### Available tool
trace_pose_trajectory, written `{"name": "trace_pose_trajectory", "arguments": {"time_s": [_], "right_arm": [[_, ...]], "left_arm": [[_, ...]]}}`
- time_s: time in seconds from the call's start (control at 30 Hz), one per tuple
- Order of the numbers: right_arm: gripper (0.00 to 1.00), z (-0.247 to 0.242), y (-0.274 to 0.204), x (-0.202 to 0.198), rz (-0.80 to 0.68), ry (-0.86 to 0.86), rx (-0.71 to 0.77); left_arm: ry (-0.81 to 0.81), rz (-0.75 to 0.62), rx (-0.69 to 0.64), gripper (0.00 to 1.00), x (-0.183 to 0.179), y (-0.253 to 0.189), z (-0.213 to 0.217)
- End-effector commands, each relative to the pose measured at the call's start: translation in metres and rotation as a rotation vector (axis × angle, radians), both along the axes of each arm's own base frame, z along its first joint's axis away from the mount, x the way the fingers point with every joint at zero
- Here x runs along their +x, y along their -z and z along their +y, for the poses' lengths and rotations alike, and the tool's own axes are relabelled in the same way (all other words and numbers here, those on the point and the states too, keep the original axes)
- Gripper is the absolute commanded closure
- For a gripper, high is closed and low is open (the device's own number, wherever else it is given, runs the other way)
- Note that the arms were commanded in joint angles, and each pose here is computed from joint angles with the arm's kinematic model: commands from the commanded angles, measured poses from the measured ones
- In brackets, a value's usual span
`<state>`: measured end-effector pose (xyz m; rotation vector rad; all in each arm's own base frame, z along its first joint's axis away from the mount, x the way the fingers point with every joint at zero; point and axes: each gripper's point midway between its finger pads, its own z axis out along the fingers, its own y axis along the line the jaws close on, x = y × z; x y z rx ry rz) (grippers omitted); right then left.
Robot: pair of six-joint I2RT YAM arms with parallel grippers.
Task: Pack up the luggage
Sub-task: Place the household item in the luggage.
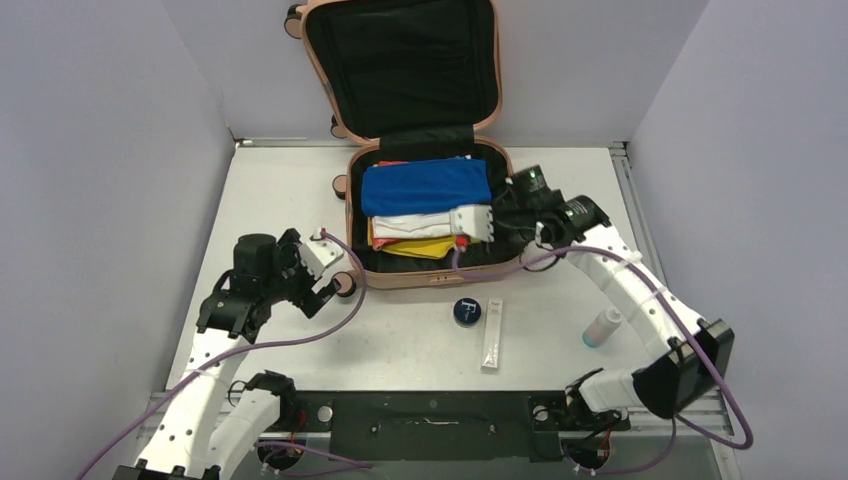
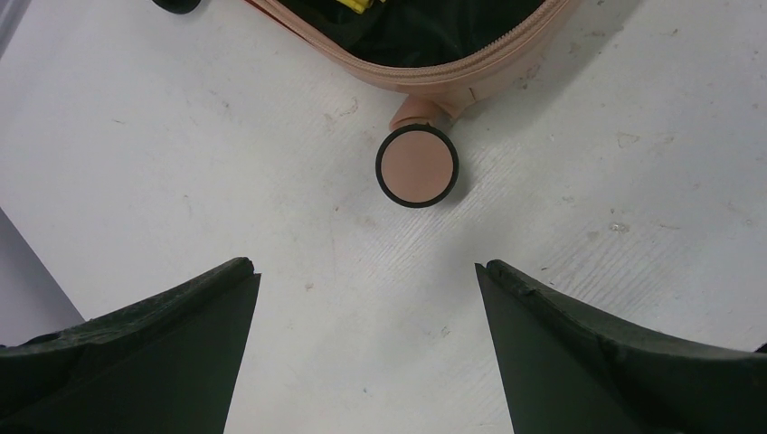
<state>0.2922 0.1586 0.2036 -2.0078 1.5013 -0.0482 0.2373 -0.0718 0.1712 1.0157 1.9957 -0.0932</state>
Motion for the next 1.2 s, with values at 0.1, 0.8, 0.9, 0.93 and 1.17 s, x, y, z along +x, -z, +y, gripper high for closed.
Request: {"name": "trace_pose_trajectory", "arguments": {"time_s": [0.1,0.8,0.9,0.93,1.17], "right_arm": [[0.95,0.053,-0.080,0.112,-0.017,0.582,0.520],[0.95,-0.012,-0.008,0.234,0.419,1.254,0.975],[0.95,-0.008,-0.003,0.232,0.442,1.259,0.965],[0.95,-0.008,-0.001,0.232,0.431,1.265,0.957],[0.90,-0.013,0.036,0.238,0.387,1.326,0.847]], "left_arm": [[-0.024,-0.054,-0.048,0.04,0.009,-0.013,0.001],[-0.080,-0.041,-0.063,0.04,0.016,-0.009,0.012],[-0.084,-0.040,-0.065,0.04,0.016,-0.009,0.013],[-0.083,-0.037,-0.066,0.04,0.016,-0.008,0.013],[-0.084,-0.035,-0.072,0.04,0.017,-0.010,0.013]]}}
